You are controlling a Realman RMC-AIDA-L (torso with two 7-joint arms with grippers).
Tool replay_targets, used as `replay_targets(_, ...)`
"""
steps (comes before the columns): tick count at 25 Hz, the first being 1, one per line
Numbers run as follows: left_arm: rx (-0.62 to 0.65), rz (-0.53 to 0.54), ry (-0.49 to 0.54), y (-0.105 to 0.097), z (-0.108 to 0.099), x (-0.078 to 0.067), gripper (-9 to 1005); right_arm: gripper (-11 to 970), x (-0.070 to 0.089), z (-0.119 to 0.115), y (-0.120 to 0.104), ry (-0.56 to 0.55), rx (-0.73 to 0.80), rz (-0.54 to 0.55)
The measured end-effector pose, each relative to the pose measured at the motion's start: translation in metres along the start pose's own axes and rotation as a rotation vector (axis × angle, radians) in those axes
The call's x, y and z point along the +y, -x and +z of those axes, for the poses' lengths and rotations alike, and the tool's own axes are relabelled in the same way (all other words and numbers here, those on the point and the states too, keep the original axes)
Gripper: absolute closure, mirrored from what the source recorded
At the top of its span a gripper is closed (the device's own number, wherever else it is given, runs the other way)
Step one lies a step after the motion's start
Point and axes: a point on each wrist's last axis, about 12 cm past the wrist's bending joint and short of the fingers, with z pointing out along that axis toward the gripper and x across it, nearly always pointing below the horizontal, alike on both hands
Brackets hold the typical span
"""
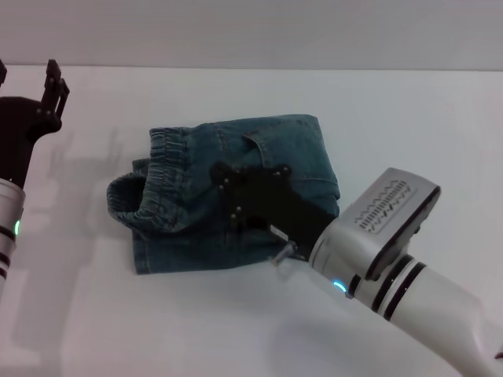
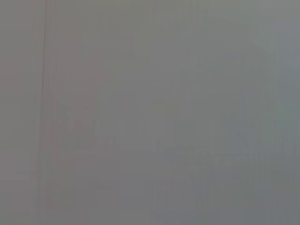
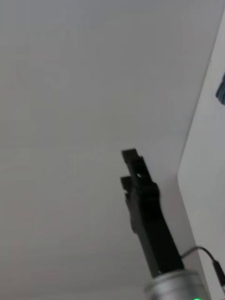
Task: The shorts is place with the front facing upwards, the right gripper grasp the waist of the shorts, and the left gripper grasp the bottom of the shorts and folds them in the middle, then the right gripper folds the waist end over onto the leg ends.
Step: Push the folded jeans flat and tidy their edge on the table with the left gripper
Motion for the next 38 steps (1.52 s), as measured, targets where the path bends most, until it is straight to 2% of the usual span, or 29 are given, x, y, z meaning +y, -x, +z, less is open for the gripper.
replay_targets(6, 0.029, 0.012, -0.004, -0.005, -0.003, 0.002, 264, 961, -0.015, -0.002, 0.000, -0.041, -0.017, 0.009)
replay_targets(14, 0.041, 0.012, -0.006, -0.007, -0.005, 0.002, 264, 961, -0.032, -0.005, -0.016, -0.065, 0.084, 0.116)
replay_targets(23, 0.048, 0.013, -0.010, -0.008, -0.005, 0.001, 264, 961, -0.038, -0.005, -0.025, -0.090, 0.180, 0.194)
replay_targets(28, 0.050, 0.020, -0.013, -0.008, -0.005, 0.001, 264, 961, -0.031, -0.006, -0.026, -0.064, 0.186, 0.188)
replay_targets(32, 0.034, 0.021, 0.000, -0.007, -0.007, 0.004, 263, 961, -0.009, -0.006, -0.009, 0.056, 0.069, 0.143)
replay_targets(36, 0.011, 0.018, -0.001, -0.004, -0.011, 0.004, 263, 961, 0.004, -0.006, -0.001, 0.108, 0.013, 0.099)
replay_targets(38, -0.034, 0.012, -0.067, 0.001, -0.016, -0.005, 263, 961, 0.006, -0.009, -0.002, 0.095, 0.005, 0.071)
